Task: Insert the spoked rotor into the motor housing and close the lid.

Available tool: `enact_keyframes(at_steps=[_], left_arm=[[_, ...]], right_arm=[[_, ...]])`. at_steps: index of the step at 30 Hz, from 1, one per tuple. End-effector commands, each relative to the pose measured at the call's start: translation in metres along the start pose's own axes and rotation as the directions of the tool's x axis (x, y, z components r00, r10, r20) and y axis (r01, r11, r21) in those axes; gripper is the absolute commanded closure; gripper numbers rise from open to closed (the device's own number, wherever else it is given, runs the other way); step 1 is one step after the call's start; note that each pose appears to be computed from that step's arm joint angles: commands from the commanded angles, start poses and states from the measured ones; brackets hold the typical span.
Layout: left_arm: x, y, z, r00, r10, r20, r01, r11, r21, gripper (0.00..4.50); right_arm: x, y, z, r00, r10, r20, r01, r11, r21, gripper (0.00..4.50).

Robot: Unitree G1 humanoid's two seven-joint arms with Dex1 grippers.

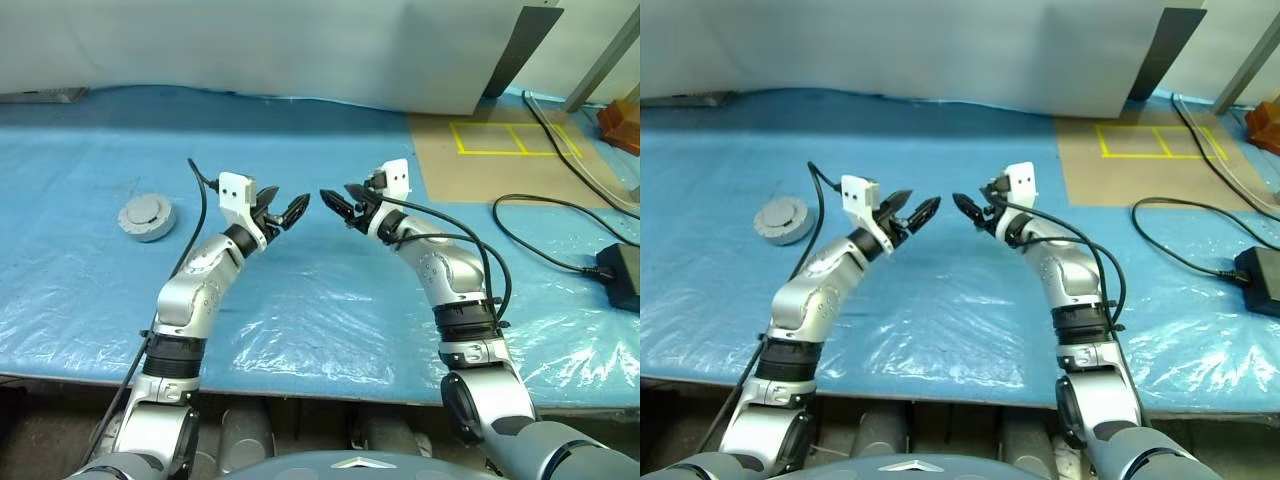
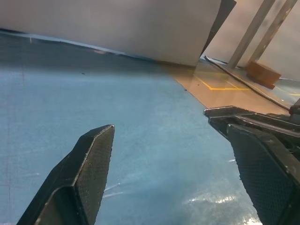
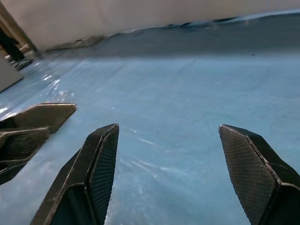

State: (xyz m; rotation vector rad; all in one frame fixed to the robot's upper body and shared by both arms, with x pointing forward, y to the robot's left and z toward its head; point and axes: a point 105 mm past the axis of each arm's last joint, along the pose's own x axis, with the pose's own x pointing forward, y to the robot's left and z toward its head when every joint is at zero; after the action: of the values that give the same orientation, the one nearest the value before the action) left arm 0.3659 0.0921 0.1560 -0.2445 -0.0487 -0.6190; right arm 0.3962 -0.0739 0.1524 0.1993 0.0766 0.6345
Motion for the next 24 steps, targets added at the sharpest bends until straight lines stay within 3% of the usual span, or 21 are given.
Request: enact_keyframes(at_steps=[1, 6, 10, 24], left_arm=[[0.001, 0.004, 0.017, 0.999, -0.011, 0.046, 0.009, 0.999, 0.048, 0.47], [0.006, 0.008, 0.024, 0.995, 0.037, 0.091, -0.041, 0.998, 0.045, 0.47], [0.012, 0.009, 0.027, 0.987, 0.083, 0.137, -0.084, 0.996, 0.007, 0.47], [0.031, 0.012, 0.038, 0.977, 0.102, 0.190, -0.113, 0.993, 0.047, 0.47]], right_arm=[[-0.001, -0.017, 0.023, 0.992, -0.089, 0.086, 0.095, 0.993, -0.071, 0.94], [-0.004, -0.030, 0.024, 0.968, -0.210, 0.140, 0.231, 0.961, -0.150, 0.94], [-0.006, -0.027, 0.022, 0.949, -0.255, 0.184, 0.277, 0.955, -0.109, 0.94], [0.002, -0.022, 0.032, 0.935, -0.273, 0.225, 0.317, 0.930, -0.188, 0.94]])
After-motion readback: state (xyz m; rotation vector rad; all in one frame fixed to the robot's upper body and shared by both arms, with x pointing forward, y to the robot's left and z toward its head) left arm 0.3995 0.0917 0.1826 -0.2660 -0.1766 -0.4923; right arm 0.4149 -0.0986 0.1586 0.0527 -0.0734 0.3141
